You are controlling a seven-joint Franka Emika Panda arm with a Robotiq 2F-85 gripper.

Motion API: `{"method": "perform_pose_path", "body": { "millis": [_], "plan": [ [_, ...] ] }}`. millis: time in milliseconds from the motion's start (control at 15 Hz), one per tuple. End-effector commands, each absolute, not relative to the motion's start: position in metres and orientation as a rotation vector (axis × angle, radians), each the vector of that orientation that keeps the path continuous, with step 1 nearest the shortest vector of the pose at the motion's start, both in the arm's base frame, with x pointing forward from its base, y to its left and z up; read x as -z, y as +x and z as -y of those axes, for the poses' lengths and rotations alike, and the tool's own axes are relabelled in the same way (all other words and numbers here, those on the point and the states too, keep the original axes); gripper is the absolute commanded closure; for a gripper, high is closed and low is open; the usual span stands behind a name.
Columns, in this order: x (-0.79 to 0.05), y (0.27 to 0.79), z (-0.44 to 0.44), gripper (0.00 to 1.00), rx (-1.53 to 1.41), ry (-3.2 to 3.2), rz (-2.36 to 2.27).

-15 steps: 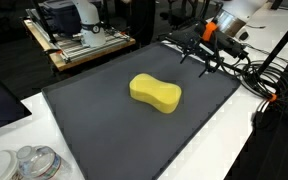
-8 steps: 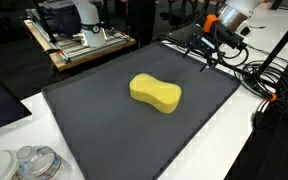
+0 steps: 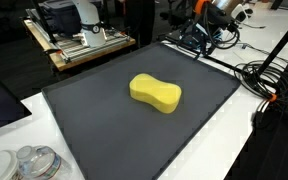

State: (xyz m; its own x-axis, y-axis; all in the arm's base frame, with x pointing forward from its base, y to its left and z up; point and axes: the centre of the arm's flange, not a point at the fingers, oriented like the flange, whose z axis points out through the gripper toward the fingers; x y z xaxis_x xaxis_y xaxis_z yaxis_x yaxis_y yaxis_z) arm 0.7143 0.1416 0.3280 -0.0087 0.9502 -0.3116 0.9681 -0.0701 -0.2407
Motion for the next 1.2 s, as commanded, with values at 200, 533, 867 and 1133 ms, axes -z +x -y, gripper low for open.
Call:
{"method": "perform_pose_path", "body": {
  "millis": [200,533,867,1133],
  "plan": [
    [-0.354,0.629,-0.118,0.0,0.433,2.268,-1.894],
    [-0.381,0.609,-0.097,0.0,0.259,2.424,-1.684],
    [-0.405,0.577,-0.056,0.0,0.131,2.633,-1.387],
    [-0.419,0.531,-0.013,0.0,0.136,2.805,-1.102]
  ]
}}
